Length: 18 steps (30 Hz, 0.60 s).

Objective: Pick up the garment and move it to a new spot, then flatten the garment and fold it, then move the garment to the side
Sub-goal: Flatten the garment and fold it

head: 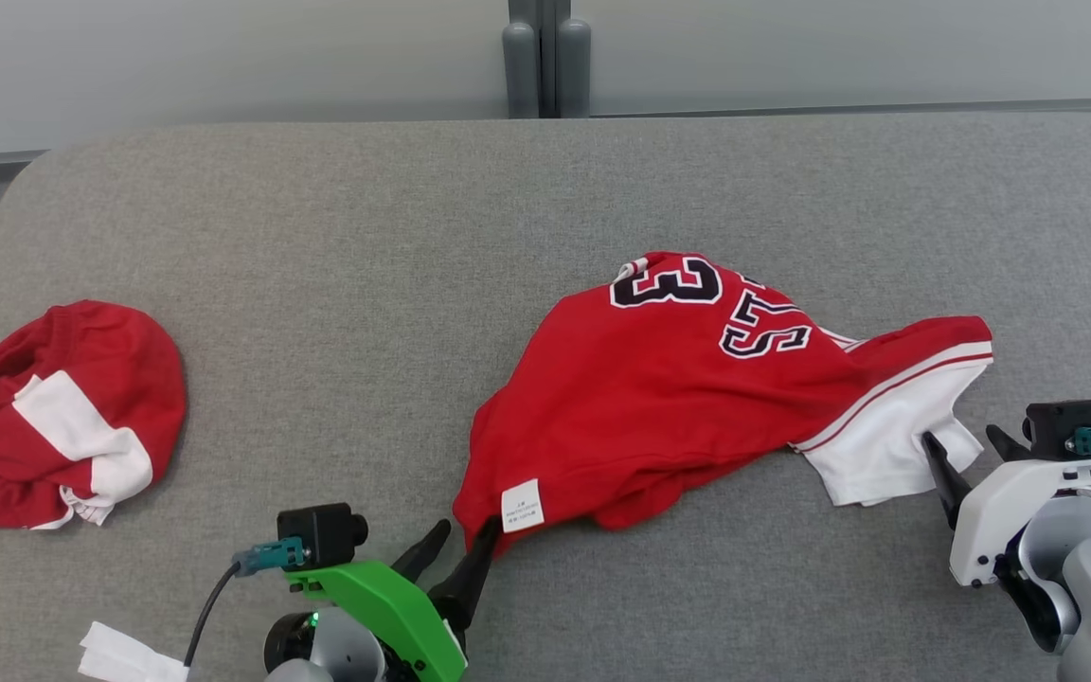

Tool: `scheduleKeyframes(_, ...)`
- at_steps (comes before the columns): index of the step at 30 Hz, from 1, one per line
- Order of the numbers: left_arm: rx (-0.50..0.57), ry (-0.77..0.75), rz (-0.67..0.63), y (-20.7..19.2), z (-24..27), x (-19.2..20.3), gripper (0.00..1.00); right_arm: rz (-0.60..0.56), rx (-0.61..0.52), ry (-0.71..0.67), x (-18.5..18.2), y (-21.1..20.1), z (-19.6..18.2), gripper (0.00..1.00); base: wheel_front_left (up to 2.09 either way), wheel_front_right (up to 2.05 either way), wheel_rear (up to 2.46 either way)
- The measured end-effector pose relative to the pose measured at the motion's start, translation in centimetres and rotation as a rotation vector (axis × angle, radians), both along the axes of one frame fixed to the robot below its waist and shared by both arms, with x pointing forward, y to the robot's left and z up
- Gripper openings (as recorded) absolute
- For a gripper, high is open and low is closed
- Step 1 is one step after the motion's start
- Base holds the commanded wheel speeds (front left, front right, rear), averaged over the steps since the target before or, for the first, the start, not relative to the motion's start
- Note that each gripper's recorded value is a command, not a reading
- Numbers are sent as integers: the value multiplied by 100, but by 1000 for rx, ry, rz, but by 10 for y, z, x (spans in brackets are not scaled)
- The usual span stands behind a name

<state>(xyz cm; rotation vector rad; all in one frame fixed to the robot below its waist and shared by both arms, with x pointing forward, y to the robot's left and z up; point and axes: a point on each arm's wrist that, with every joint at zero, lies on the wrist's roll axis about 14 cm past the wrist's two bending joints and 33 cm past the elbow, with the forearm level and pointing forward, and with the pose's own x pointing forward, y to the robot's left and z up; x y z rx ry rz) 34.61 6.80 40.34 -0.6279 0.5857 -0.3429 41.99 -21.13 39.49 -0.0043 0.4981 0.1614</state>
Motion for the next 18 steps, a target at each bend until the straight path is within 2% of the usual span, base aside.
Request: scheduleKeyframes(18,-101,1,-36,-27,8,6,100,21,39,-45,9,8,9,100,0,0,0)
